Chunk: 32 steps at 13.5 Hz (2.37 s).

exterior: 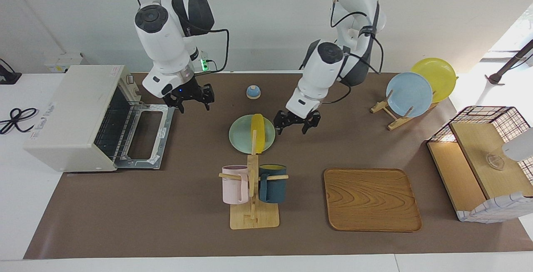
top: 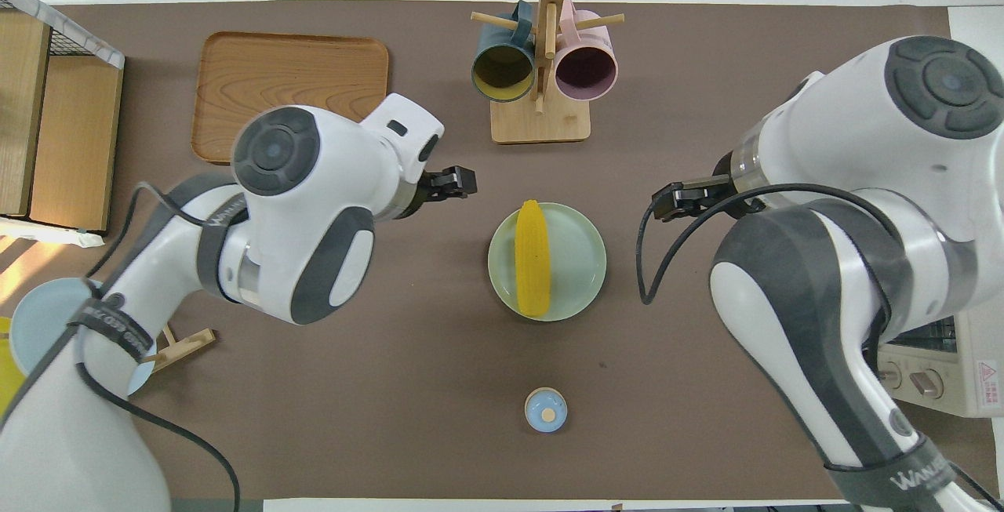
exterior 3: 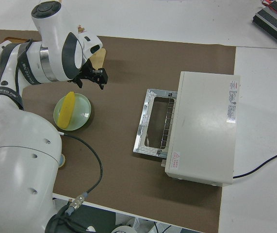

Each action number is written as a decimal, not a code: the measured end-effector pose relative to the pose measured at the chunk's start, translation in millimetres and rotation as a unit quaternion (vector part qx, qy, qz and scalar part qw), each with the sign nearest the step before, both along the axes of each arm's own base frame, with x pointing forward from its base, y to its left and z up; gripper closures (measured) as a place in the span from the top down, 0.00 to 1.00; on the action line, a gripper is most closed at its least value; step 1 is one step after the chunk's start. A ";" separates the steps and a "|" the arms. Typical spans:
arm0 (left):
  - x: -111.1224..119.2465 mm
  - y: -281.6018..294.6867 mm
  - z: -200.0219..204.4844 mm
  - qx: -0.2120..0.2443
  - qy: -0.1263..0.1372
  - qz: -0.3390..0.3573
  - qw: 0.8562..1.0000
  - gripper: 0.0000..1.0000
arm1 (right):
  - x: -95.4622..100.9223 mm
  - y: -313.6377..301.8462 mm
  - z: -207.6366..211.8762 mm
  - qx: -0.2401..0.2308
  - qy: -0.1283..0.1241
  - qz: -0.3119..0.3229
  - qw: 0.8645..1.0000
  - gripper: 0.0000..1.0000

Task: Put corn in oven
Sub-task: 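Release the corn with the left gripper while the right gripper opens the oven, then grasp the plate with the right gripper while the left gripper withdraws, then carry the plate with corn toward the open oven with the right gripper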

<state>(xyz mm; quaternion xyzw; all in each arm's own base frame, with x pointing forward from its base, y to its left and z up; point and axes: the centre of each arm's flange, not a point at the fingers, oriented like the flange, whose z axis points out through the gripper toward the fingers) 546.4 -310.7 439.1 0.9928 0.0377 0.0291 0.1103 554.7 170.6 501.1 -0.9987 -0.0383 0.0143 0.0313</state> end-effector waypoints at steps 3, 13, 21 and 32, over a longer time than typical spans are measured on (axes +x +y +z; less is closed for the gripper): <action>40.4 78.8 47.5 0.005 0.002 0.000 1.000 1.00 | -0.8 72.5 -33.5 0.010 -0.019 -0.005 1.000 1.00; 52.3 261.4 112.8 0.070 0.035 -0.077 0.994 1.00 | -24.4 242.3 -166.7 0.028 -0.065 -0.040 0.997 1.00; 19.6 254.9 108.5 0.082 0.062 -0.092 0.990 1.00 | -36.6 251.8 -197.1 0.027 -0.061 -0.034 0.997 0.84; -3.9 246.4 150.0 0.106 0.055 -0.109 0.987 1.00 | -45.6 236.2 -198.0 -0.047 -0.045 0.000 0.998 0.13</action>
